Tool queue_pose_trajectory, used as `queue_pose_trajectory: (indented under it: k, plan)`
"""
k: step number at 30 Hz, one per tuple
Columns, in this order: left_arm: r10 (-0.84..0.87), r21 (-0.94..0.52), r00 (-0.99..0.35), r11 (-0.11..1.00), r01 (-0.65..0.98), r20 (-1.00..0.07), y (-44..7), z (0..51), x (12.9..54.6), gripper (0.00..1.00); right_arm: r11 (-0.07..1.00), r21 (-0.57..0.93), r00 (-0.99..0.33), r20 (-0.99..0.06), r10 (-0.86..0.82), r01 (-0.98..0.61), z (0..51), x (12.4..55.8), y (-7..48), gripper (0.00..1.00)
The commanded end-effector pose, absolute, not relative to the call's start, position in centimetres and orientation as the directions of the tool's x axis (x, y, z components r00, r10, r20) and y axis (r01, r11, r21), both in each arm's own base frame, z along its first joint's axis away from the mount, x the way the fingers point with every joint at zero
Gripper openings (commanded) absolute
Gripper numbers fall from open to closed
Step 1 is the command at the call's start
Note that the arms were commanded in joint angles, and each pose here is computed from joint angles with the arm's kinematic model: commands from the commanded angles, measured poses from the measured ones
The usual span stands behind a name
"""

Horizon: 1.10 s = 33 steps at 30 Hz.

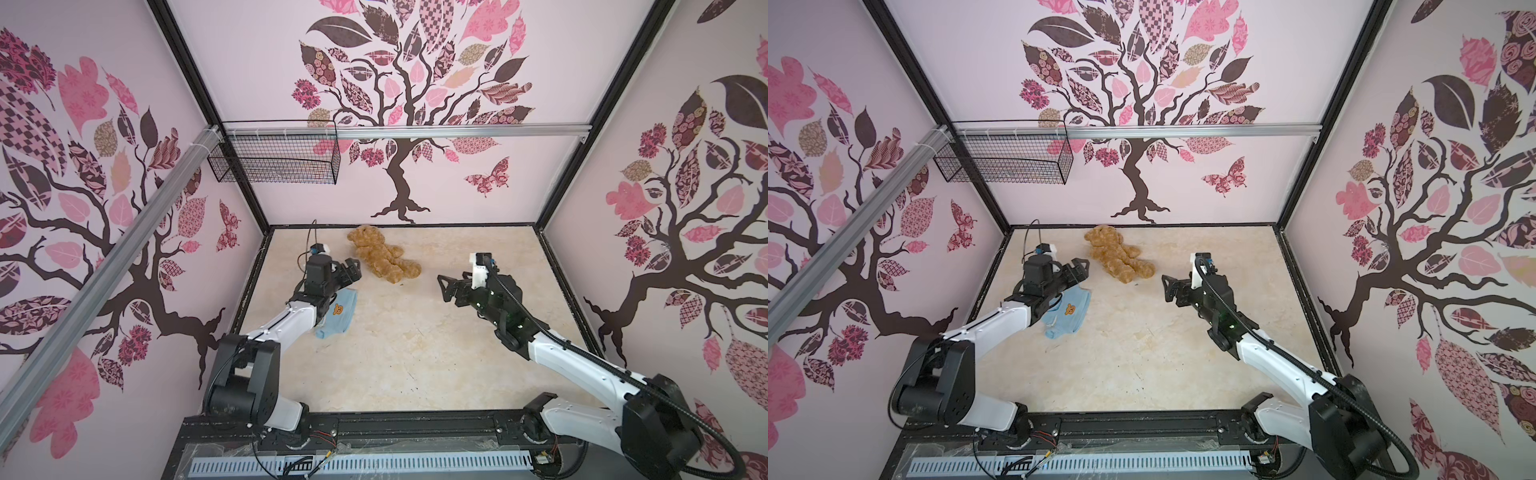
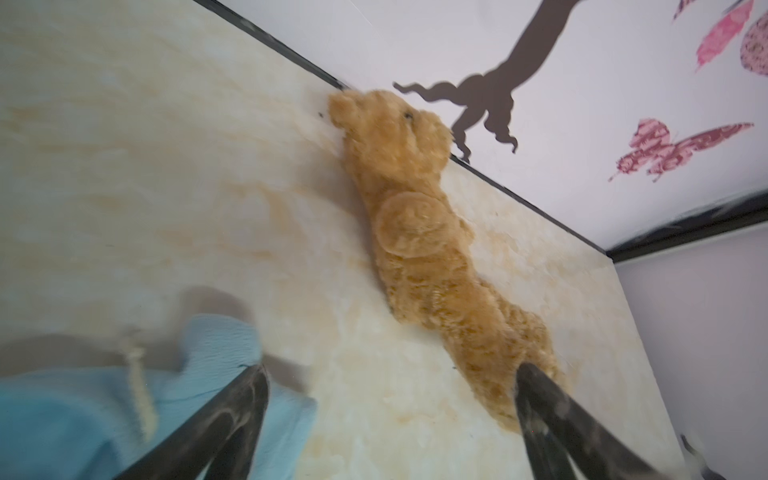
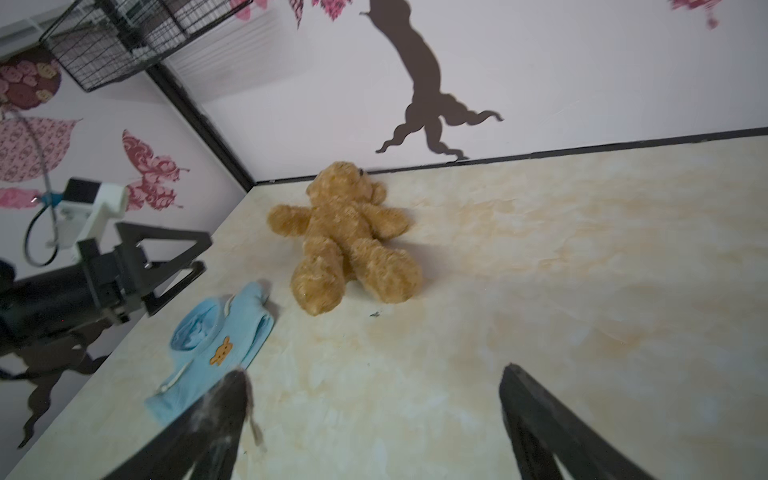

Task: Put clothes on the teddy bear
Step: 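Reach the left gripper to the teddy bear and grasp it while the right gripper approaches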

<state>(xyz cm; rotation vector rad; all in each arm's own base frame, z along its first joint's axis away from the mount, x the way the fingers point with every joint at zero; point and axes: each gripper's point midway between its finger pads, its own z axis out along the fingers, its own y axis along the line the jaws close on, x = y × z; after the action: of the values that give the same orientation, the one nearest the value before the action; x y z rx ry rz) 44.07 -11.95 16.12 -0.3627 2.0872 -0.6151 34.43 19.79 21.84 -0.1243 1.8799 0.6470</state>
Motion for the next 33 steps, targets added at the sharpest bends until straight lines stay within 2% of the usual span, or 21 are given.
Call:
queue_pose_trajectory:
  k: [1,7,12,20,26,29,33]
  plan:
    - [-0.478,-0.598,-0.601,0.802,-0.001,-0.641,-15.0,16.8,46.3,0.96,0.808,0.417,-0.457,-0.864,0.211,-0.416,21.1,34.3,21.5,0.97]
    - [-0.479,-0.597,-0.673,0.799,-0.069,-0.564,-17.3,13.4,50.4,0.97,0.803,0.429,-0.472,-0.855,0.213,-0.414,20.7,33.6,21.3,0.98]
    - [-0.480,-0.552,-0.681,0.823,-0.132,-0.553,-17.2,11.1,52.8,0.97,0.810,0.420,-0.463,-0.861,0.213,-0.409,20.8,32.8,20.6,0.99]
    - [-0.453,-0.554,-0.718,0.825,-0.113,-0.528,-19.1,7.9,56.5,0.96,0.811,0.419,-0.480,-0.854,0.199,-0.408,20.0,32.3,20.5,1.00]
    - [-0.437,-0.625,-0.722,0.780,-0.008,-0.536,-21.1,8.5,57.1,0.66,0.842,0.384,-0.475,-0.862,0.180,-0.379,19.8,32.4,19.7,1.00]
    - [-0.418,-0.671,-0.666,0.722,0.169,-0.618,-22.5,12.6,56.3,0.51,0.868,0.353,-0.458,-0.873,0.171,-0.350,20.4,32.6,18.7,1.00]
    - [-0.423,-0.670,-0.536,0.597,0.442,-0.731,-23.5,19.6,52.0,0.41,0.877,0.335,-0.439,-0.883,0.165,-0.345,22.1,32.5,18.2,1.00]
